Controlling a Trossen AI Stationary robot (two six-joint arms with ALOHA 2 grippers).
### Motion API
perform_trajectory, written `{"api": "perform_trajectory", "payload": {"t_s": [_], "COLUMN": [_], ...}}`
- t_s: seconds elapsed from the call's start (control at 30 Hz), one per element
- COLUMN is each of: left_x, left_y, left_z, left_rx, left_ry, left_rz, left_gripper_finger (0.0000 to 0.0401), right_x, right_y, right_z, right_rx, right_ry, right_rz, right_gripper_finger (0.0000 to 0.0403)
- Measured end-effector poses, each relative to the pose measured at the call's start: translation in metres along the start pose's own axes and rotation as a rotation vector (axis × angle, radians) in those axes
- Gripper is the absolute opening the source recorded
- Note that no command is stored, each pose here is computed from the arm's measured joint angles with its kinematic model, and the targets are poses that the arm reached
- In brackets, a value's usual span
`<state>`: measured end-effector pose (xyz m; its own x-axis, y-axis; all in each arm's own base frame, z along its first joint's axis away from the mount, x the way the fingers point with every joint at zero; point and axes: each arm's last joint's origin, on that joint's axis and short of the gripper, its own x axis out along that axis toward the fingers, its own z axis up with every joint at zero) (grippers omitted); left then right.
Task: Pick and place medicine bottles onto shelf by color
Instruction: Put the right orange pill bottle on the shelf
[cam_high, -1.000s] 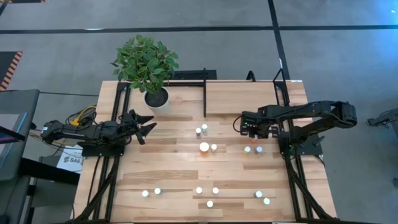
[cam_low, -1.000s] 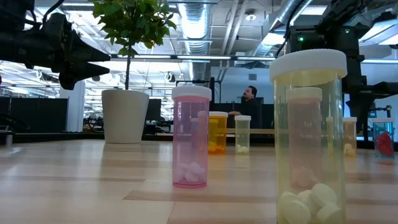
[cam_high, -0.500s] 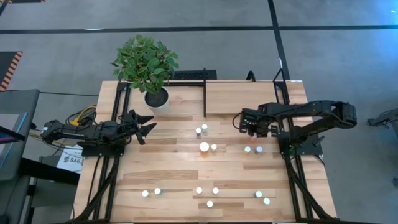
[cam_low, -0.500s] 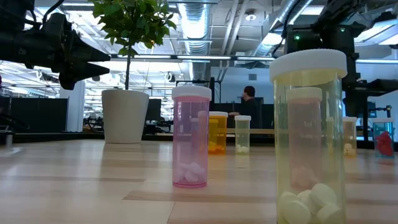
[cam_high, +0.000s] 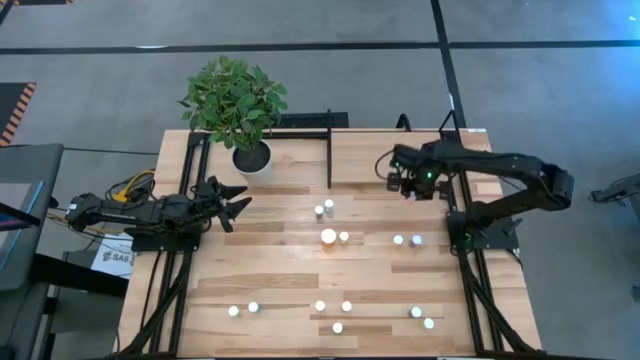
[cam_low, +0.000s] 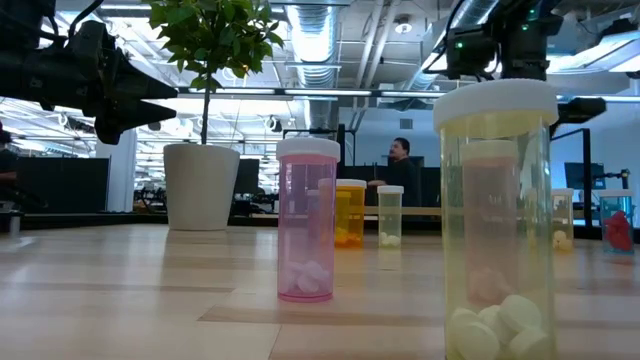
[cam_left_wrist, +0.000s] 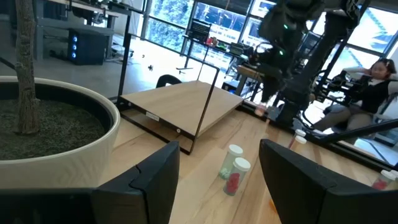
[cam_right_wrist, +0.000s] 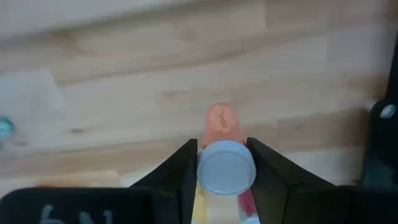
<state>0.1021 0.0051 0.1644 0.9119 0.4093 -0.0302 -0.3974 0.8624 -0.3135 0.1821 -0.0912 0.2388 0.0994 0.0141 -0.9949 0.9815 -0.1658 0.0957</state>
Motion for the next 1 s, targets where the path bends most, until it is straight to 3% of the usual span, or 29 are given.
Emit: {"api": "perform_trajectory", "payload": {"t_s": [0.2, 0.53, 0.67, 0.9, 1.0], "left_x": [0.0, 0.0, 0.0, 0.0, 0.0], "left_y": [0.0, 0.0, 0.0, 0.0, 0.0], "left_z": [0.0, 0.0, 0.0, 0.0, 0.0], "left_rx": [0.0, 0.0, 0.0, 0.0, 0.0], "left_ry": [0.0, 0.0, 0.0, 0.0, 0.0], "left_rz": [0.0, 0.0, 0.0, 0.0, 0.0], "left_gripper_finger": [0.0208, 0.0208, 0.0208, 0.0208, 0.0208], "right_x": [-0.013, -0.016, -0.013, 0.008, 0.01], "right_y": [-0.006, -0.019, -0.018, -0.01, -0.003], "right_z": [0.03, 0.063, 0.076, 0.109, 0.125], "right_rx": [0.091, 0.718, 0.903, 0.999, 0.979], "right_ry": [-0.073, -0.134, -0.192, -0.212, -0.21], "right_rz": [0.021, 0.09, 0.119, 0.091, 0.073], "right_gripper_finger": [0.0146, 0.0148, 0.0147, 0.0148, 0.0148]}}
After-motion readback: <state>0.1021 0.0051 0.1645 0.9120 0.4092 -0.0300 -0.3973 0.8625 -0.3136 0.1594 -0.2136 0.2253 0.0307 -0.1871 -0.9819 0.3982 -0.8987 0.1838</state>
